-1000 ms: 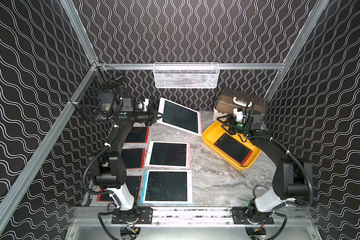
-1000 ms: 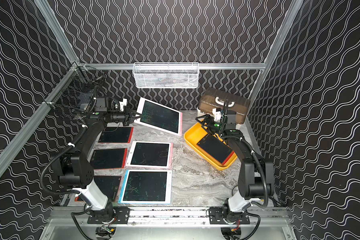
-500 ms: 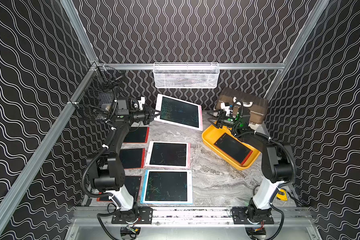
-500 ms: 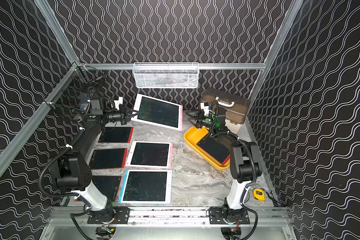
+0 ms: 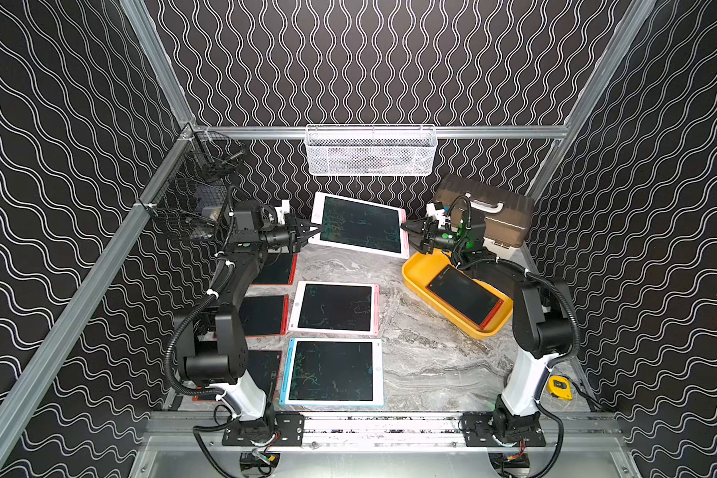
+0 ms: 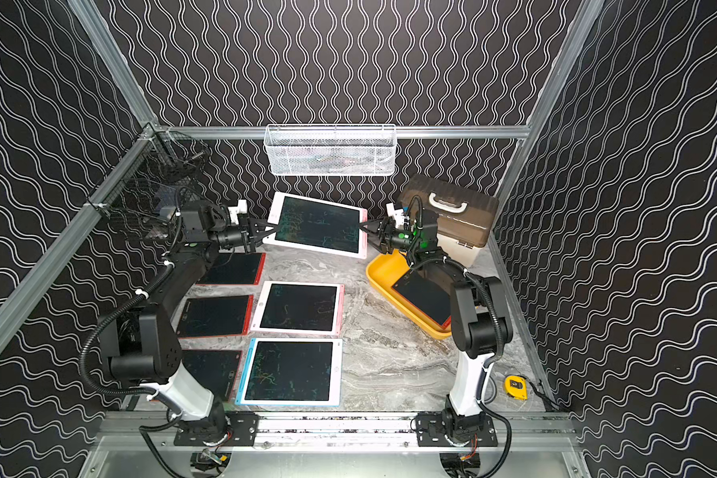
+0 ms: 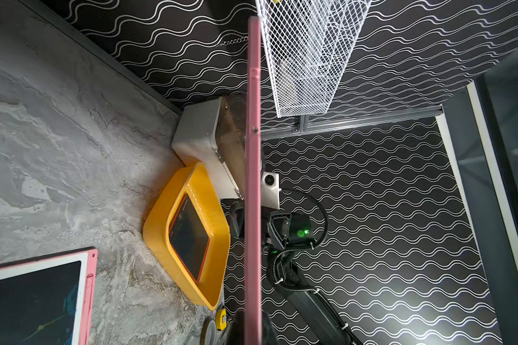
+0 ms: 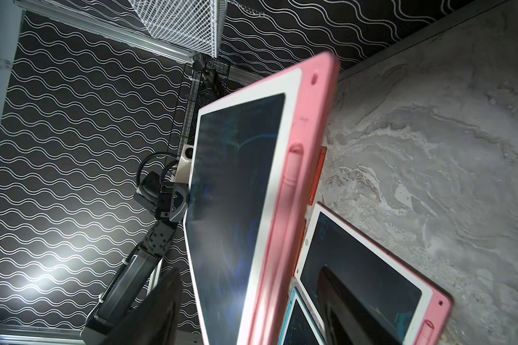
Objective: Take out the writing tablet from the storage box
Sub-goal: Pick up the writing tablet from the storage box.
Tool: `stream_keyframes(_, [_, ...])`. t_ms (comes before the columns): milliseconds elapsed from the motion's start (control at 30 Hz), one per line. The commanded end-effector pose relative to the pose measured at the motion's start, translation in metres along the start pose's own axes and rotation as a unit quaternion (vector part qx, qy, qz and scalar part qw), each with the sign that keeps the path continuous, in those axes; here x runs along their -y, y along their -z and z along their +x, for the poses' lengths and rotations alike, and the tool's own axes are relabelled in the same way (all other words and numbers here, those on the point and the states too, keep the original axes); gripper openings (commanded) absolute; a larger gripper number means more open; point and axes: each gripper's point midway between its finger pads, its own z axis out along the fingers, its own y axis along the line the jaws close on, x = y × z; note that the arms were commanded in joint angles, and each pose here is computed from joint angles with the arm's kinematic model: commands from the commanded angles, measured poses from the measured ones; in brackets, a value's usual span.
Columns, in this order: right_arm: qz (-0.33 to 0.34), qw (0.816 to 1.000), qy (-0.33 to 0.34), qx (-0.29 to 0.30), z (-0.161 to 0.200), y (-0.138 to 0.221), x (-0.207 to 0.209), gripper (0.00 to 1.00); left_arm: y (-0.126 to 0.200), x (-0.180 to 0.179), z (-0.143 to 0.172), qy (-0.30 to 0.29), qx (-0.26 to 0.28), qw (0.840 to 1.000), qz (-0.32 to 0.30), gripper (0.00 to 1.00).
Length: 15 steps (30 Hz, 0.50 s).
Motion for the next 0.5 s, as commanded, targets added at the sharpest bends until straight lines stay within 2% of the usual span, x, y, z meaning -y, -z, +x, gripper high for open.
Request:
stream_keyframes(0, [-0.030,1.000,0.007,-0.003,-0.005,-0.003,-0.015,0.69,0.004,0.023,0.004,-0.038,-0.007,0.999,0.027,0.00])
stream_keyframes(167, [-0.034,0.999,0.007,-0.010,-0.006,-0.007,-0.018,0.63,0.003,0.023,0.004,-0.039,-0.009,0.999,0.025,0.00])
stream_keyframes(333, [-0.030,0.999,0.010,-0.016,-0.005,-0.012,-0.018,0.52,0.000,0.023,0.004,-0.040,-0.015,0.999,0.027,0.00])
stream_keyframes(467, [-0.033,0.999,0.009,-0.017,-0.005,-0.015,-0.018,0.47,-0.004,0.022,0.006,-0.040,-0.024,0.999,0.027,0.00])
